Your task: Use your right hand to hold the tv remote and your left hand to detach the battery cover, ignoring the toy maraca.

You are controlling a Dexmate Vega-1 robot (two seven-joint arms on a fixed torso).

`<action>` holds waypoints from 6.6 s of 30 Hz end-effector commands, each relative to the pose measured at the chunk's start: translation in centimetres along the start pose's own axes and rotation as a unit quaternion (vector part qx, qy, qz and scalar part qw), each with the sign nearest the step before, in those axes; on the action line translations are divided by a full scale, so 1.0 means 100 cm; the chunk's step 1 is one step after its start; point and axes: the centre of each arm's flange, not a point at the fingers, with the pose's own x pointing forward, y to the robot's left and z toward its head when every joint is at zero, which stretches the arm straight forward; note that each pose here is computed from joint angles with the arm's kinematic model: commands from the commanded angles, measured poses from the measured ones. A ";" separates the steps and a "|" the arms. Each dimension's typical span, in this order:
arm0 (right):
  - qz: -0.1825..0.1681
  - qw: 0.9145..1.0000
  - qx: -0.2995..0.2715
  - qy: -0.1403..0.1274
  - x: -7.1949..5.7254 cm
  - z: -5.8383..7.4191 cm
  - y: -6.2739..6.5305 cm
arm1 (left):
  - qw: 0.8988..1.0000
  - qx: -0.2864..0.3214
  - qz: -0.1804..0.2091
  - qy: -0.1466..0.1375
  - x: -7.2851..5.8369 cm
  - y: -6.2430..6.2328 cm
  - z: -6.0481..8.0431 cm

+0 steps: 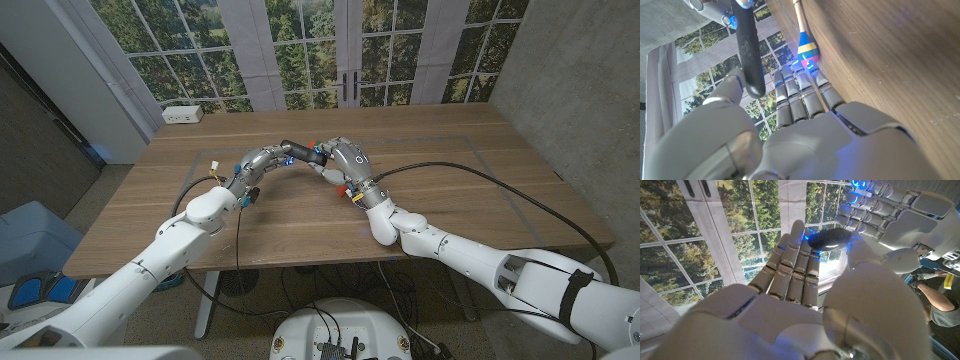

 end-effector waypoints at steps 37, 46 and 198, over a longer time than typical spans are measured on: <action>-0.028 0.999 0.034 0.027 0.005 -0.003 -0.001 | 0.994 -0.071 0.036 -0.069 -0.005 0.000 0.007; -0.033 0.998 0.038 0.030 0.007 -0.005 0.000 | 0.993 -0.063 0.058 -0.083 -0.007 0.002 0.010; 0.020 0.917 -0.057 0.395 -0.041 -0.106 -0.032 | 0.876 0.401 0.229 0.136 -0.050 -0.028 0.060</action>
